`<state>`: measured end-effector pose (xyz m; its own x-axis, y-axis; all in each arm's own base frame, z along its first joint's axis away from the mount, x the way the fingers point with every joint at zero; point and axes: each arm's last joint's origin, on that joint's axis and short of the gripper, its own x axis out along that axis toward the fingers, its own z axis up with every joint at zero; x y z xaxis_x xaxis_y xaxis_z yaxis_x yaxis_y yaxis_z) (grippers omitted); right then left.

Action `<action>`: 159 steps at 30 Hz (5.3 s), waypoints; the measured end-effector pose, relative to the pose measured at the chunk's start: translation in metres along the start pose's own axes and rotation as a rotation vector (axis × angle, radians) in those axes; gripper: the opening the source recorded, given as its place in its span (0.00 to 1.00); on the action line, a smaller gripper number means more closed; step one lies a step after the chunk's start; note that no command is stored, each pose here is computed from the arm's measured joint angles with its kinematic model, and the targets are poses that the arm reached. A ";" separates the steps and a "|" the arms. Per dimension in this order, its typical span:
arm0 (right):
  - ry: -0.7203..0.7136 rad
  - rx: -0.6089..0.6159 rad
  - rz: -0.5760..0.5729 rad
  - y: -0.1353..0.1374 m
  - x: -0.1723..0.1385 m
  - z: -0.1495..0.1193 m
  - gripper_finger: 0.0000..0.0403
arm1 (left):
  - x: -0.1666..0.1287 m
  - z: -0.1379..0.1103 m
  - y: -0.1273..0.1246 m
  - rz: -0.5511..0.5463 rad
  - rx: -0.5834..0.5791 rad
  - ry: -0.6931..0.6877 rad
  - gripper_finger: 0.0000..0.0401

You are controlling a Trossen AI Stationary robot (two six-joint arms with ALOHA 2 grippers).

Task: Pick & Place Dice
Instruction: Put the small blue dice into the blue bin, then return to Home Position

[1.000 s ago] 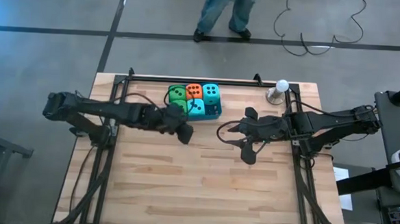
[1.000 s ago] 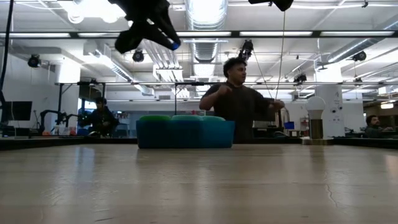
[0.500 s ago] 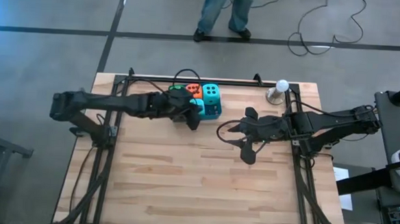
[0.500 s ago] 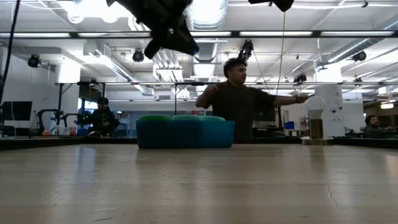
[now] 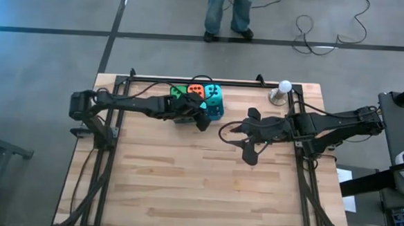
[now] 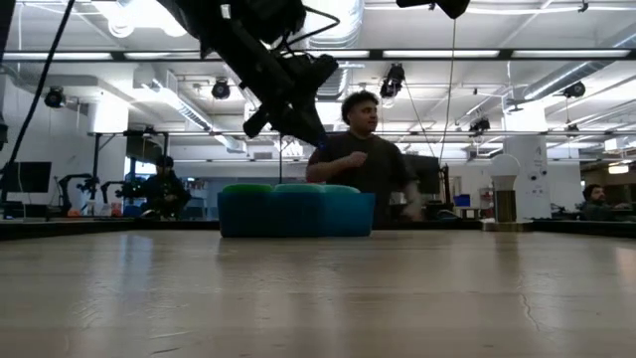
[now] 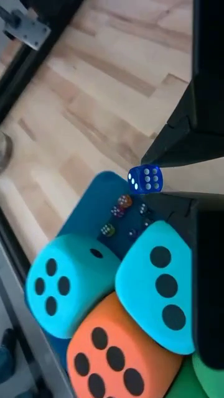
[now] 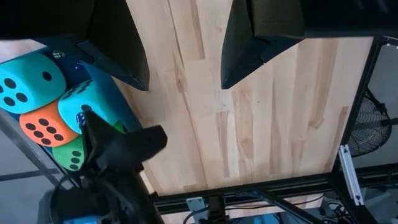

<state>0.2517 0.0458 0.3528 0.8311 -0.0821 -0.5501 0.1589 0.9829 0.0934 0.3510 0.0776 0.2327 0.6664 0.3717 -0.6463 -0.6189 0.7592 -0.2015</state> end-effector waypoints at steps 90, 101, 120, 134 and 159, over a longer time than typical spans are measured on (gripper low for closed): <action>-0.163 -0.017 0.039 -0.014 -0.053 -0.001 0.03 | -0.154 0.010 -0.003 -0.277 0.145 -0.214 0.00; -0.376 0.025 0.206 -0.028 -0.070 -0.043 0.02 | -0.191 -0.062 0.030 -0.541 0.054 -0.506 0.00; -0.641 0.085 0.267 -0.054 -0.100 -0.102 0.02 | -0.201 -0.132 0.091 -0.621 -0.033 -0.710 0.00; -0.822 0.111 0.275 -0.072 -0.128 -0.136 0.02 | -0.206 -0.154 0.110 -0.655 -0.047 -0.862 0.00; -0.869 0.135 0.232 -0.074 -0.081 -0.182 0.02 | -0.170 -0.180 0.111 -0.590 -0.036 -0.783 0.00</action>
<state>0.0758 0.0094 0.2397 0.9505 -0.0339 0.3088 -0.0468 0.9670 0.2504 0.0941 0.0026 0.1878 0.9522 0.1966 0.2340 -0.1012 0.9252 -0.3657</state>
